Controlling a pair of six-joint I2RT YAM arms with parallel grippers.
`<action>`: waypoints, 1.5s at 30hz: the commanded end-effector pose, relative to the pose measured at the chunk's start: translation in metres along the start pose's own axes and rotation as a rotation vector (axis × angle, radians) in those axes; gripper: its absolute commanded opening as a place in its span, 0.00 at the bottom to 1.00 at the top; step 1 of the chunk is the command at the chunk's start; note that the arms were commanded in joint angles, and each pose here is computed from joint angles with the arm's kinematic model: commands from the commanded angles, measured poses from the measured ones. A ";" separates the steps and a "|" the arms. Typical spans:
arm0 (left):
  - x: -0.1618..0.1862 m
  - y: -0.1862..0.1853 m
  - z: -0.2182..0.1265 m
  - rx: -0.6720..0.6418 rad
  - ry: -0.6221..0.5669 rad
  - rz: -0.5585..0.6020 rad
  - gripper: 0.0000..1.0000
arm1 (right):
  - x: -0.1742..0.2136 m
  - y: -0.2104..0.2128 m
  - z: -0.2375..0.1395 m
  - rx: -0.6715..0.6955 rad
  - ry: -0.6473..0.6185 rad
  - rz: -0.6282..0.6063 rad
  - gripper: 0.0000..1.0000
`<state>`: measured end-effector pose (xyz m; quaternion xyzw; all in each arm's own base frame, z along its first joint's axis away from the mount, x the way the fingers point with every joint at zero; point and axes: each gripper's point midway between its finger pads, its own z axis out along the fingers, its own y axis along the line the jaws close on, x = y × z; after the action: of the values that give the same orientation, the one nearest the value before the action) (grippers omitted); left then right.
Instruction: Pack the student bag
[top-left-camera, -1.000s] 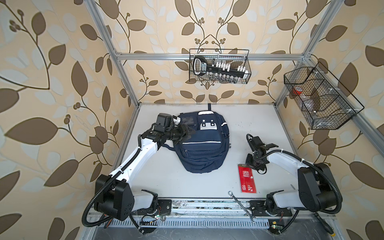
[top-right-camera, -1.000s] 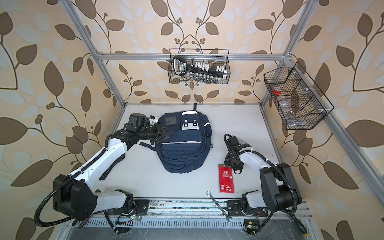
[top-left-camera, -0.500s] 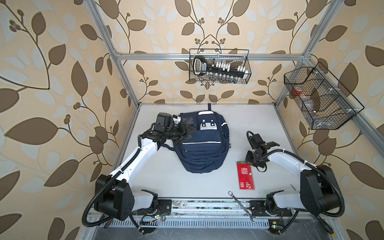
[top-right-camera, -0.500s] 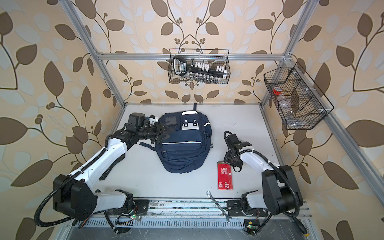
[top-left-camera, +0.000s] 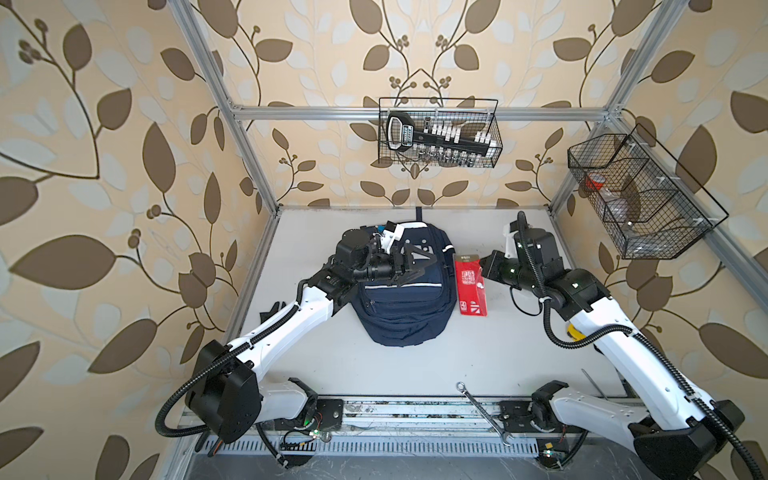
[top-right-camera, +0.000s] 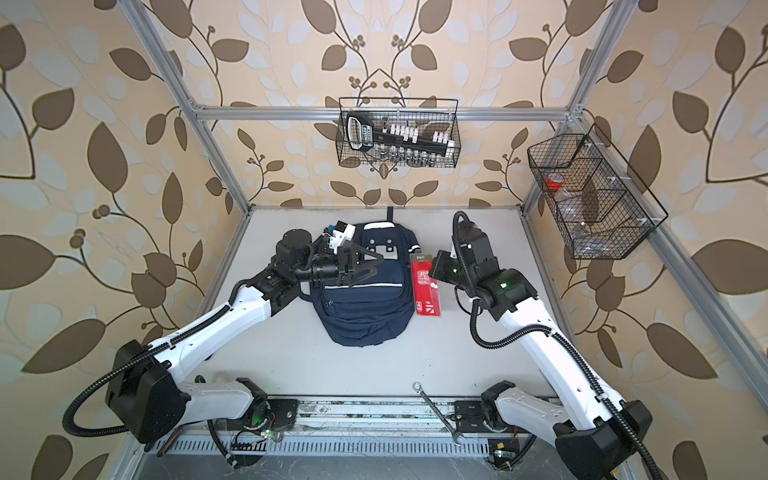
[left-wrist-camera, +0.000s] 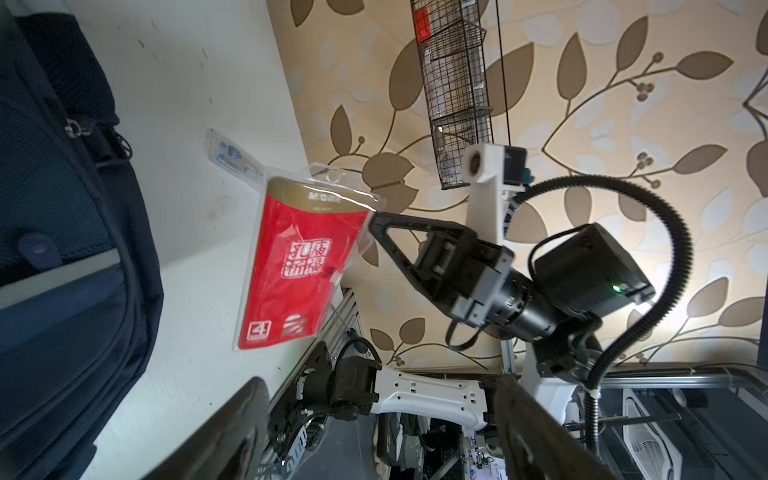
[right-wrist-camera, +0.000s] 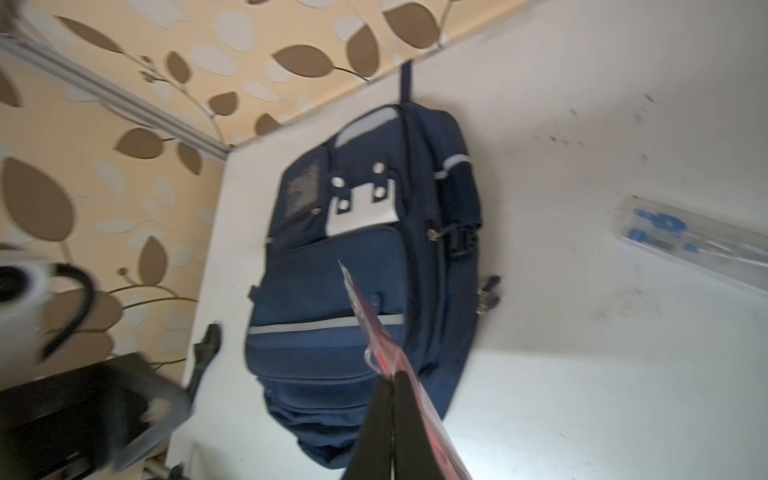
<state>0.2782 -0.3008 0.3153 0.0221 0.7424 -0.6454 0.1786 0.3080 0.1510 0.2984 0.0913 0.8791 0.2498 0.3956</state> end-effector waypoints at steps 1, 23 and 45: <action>-0.014 -0.049 -0.005 0.190 -0.048 0.129 0.88 | -0.027 0.054 -0.026 -0.195 -0.071 -0.007 0.00; -0.018 -0.089 -0.011 0.333 -0.058 0.274 0.15 | -0.032 0.128 -0.060 -0.554 -0.056 0.057 0.00; -0.003 -0.081 -0.020 0.374 0.161 0.235 0.00 | 0.017 0.092 -0.085 -0.943 0.166 -0.167 0.71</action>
<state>0.2850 -0.3003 0.3538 0.0993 0.6600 -0.7239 0.1745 0.2776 0.1835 0.3826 -0.0678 0.7491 0.5232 0.4006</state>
